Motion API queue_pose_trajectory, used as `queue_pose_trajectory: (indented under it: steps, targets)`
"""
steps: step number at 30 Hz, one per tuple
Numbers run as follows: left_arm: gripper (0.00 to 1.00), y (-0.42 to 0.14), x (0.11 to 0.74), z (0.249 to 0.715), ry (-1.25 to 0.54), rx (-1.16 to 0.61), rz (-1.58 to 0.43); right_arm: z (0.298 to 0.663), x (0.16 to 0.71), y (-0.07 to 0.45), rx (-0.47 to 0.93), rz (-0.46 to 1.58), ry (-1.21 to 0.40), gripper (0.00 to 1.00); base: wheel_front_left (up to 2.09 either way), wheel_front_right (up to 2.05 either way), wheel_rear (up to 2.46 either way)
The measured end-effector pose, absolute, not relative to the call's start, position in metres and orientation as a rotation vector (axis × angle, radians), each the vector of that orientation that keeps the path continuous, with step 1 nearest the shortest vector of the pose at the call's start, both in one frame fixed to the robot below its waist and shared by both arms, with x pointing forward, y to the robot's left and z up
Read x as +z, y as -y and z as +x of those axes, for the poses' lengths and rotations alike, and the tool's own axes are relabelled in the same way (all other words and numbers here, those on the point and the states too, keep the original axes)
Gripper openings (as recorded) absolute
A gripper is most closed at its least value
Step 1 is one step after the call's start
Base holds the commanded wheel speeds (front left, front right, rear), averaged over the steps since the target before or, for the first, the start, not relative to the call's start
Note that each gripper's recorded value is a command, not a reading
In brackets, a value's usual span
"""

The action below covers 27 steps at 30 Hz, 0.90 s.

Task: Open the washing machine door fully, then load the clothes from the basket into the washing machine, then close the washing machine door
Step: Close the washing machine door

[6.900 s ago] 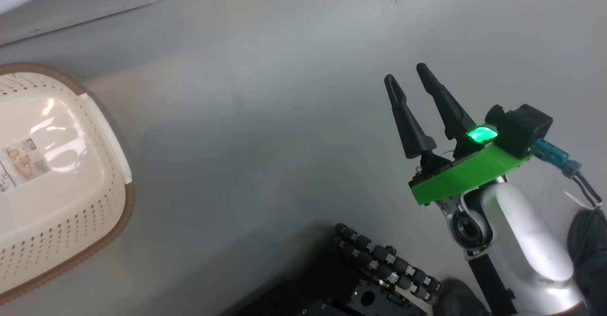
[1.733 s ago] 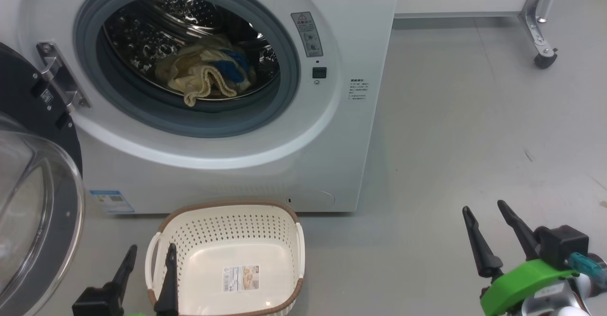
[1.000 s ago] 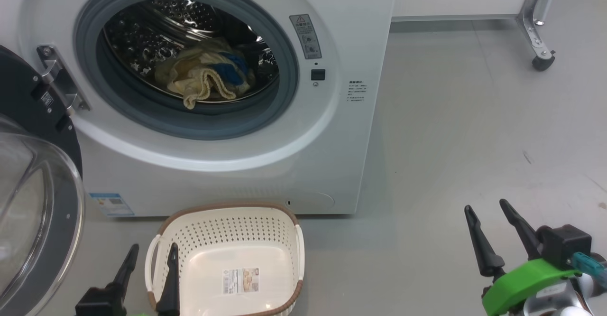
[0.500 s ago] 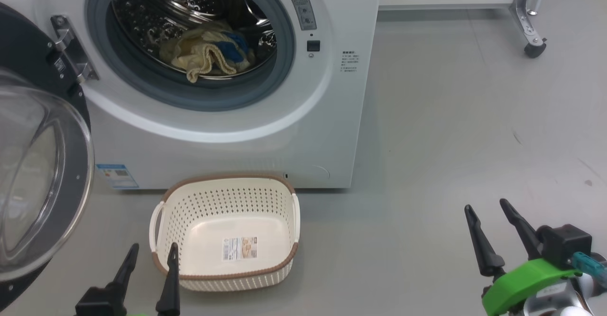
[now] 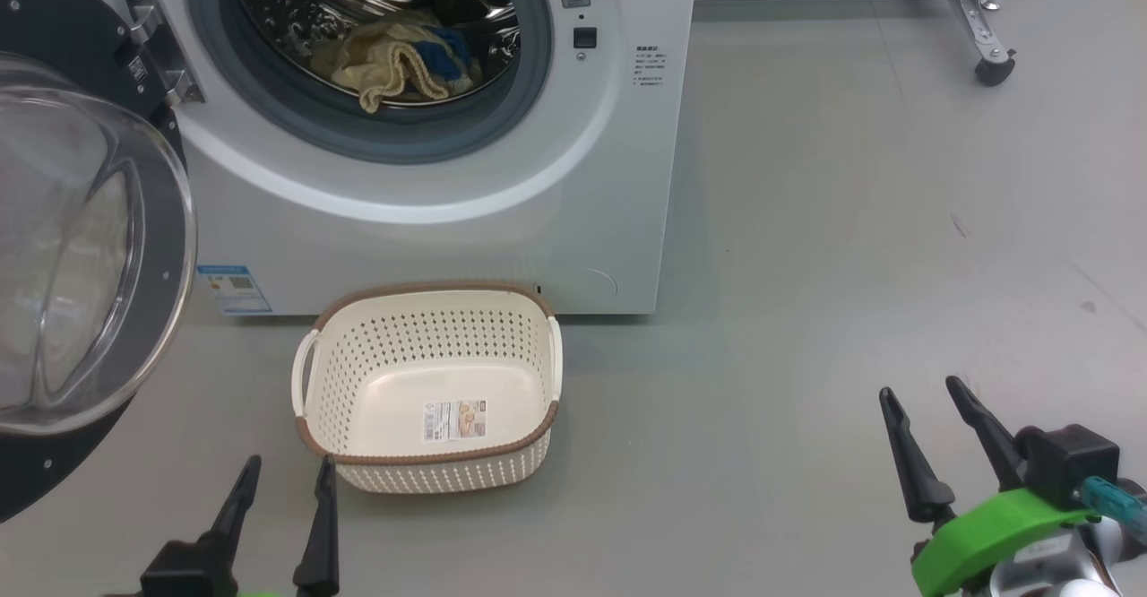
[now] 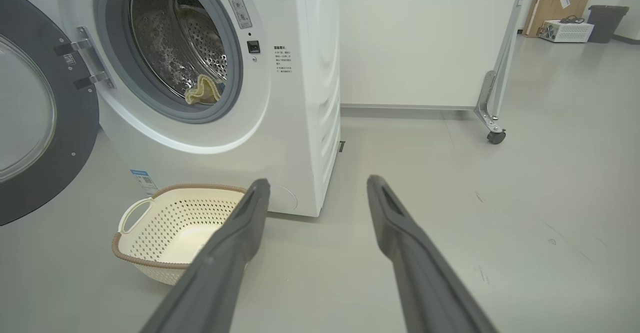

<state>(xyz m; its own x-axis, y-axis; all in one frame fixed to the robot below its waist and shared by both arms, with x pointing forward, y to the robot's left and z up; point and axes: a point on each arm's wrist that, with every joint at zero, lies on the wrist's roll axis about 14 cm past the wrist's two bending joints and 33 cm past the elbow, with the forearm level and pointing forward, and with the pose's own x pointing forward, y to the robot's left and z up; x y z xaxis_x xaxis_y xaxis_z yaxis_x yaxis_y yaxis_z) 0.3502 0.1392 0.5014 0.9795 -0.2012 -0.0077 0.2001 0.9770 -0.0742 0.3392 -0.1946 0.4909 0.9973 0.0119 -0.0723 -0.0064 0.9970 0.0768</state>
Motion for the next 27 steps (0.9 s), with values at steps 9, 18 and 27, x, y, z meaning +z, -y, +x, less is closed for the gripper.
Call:
queue_pose_trajectory:
  steps: [9,18,27]
  targets:
    - [1.0,-0.143,0.505,0.349,0.0,-0.191,-0.065,0.341,0.492,0.194,0.012,0.076,-0.069,1.0,-0.06,0.06,0.0]
    - [1.0,-0.152,0.507,0.345,0.007,-0.163,-0.06,0.345,0.494,0.189,0.029,0.072,-0.064,1.0,0.0,0.0,0.0]
    - [1.0,-0.176,0.509,0.332,0.02,-0.087,-0.048,0.355,0.492,0.167,0.101,0.062,-0.072,1.0,0.0,0.0,0.0]
